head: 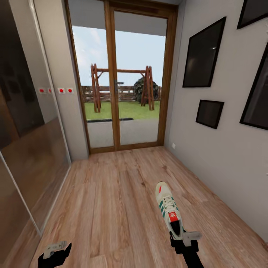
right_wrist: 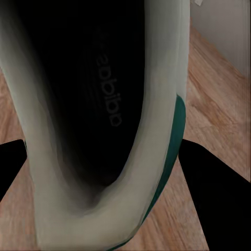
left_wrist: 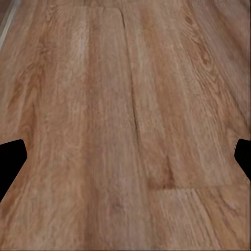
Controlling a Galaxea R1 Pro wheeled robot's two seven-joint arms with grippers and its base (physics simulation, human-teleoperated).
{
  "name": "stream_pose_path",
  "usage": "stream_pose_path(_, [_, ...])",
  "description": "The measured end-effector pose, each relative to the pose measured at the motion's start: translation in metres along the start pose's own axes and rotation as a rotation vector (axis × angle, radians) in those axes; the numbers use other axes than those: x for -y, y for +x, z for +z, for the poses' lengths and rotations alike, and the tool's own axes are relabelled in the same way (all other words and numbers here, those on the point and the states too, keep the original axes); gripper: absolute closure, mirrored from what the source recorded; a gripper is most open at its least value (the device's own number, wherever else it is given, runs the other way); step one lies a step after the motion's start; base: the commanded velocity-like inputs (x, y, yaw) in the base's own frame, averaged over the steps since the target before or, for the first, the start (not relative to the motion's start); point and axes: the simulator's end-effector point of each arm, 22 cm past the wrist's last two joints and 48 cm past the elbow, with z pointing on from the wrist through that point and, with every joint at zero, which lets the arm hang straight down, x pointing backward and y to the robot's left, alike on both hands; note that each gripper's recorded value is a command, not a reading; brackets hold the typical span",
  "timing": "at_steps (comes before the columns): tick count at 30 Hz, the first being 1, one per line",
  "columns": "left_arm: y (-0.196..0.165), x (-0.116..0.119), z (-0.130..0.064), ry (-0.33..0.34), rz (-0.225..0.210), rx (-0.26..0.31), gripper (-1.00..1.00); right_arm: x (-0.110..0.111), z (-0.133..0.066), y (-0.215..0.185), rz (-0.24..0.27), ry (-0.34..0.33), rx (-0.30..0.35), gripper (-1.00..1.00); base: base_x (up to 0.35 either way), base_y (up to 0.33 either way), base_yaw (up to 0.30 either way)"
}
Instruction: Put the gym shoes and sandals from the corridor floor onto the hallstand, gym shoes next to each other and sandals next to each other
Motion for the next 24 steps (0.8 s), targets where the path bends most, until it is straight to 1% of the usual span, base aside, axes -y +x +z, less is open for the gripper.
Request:
stream_pose_path(7, [0.0,0.0,0.0,0.0,0.0,0.0,-1.0,0.0,-0.0001,0.0006,0.0,0.0,-0.001,1.0,0.338,0.002,-0.266])
stream_pose_path(12, [0.0,0.0,0.0,0.0,0.0,0.0,-1.0,-0.0002,-0.0001,0.0006,0.0,0.0,-0.001,1.0,0.338,0.06,-0.266])
stream_pose_path(24, [-0.0001,0.0,0.0,0.0,0.0,0.0,-1.0,-0.0002,-0.0001,0.0007,0.0,0.0,-0.002,1.0,0.329,0.155,-0.266])
